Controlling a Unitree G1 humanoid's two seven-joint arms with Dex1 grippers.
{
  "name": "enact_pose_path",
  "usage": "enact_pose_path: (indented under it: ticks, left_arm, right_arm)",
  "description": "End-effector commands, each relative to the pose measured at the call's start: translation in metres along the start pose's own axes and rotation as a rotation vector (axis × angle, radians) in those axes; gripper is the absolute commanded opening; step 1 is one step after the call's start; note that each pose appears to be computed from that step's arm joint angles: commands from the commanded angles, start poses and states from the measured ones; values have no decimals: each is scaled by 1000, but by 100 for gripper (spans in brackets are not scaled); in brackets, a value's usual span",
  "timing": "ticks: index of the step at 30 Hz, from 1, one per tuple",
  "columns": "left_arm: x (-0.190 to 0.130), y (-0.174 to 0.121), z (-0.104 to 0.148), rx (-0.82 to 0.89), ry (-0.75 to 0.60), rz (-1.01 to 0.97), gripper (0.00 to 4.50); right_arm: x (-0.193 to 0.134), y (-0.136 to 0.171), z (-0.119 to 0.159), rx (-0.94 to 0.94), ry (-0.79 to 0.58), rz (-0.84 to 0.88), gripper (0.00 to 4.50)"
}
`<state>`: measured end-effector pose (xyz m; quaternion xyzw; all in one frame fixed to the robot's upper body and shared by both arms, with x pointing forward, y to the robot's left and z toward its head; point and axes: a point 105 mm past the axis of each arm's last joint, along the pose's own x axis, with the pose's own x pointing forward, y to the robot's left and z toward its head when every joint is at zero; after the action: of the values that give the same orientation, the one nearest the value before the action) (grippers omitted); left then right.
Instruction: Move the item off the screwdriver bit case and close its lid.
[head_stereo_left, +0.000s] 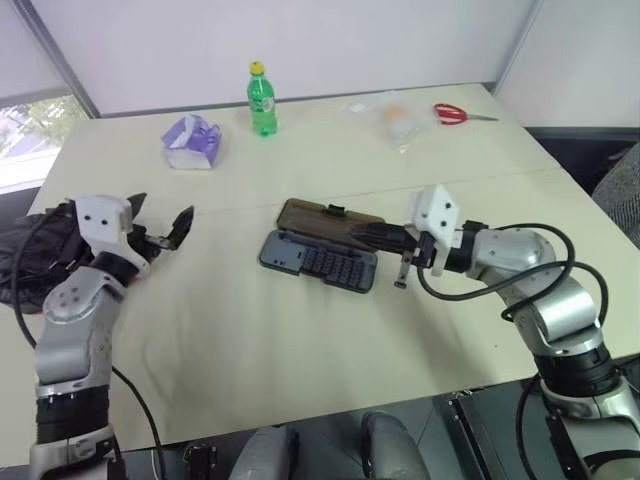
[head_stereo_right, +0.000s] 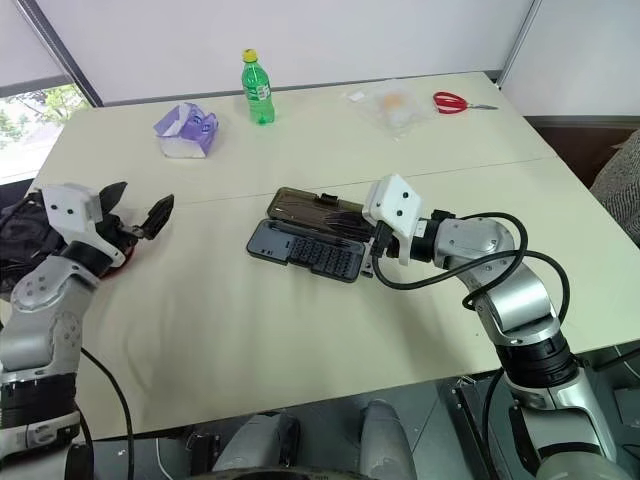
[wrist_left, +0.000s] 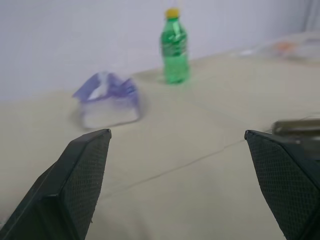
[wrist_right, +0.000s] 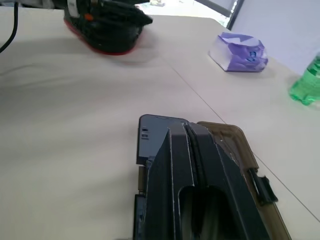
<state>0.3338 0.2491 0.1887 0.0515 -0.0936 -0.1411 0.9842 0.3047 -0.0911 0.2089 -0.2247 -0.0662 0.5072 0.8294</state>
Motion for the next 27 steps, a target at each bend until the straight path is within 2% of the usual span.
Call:
enact_pose_path:
  ticks: [1, 4, 7, 8, 11, 17, 20, 25, 27]
  left_arm:
    - [8, -30, 17, -28, -20, -188, 447]
    - [10, -53, 13, -76, 31, -342, 447]
    - [10, -73, 2, -104, 99, -481, 447]
    - [9, -80, -1, -113, 124, -535, 449]
    - [9, -90, -3, -126, 150, -614, 450]
    - [17, -99, -2, -158, 154, -666, 450]
    - [17, -105, -4, -164, 159, -699, 450]
    - [22, -115, -7, -180, 148, -702, 450]
    - [24, -119, -7, -177, 144, -705, 450]
  right_arm:
    - [-5, -20, 0, -58, 25, -110, 0]
    - [-5, -35, -14, -78, 91, -184, 0]
    - [-3, -51, -25, 5, 106, -266, 0]
    - [1, -56, -27, 53, 104, -289, 25]
    - [11, -62, -29, 131, 108, -316, 131]
    - [27, -72, -46, 227, 201, -399, 445]
    - [30, -80, -57, 273, 261, -463, 445]
    - [16, -92, -95, 366, 446, -610, 445]
    - [9, -98, -102, 364, 505, -676, 445]
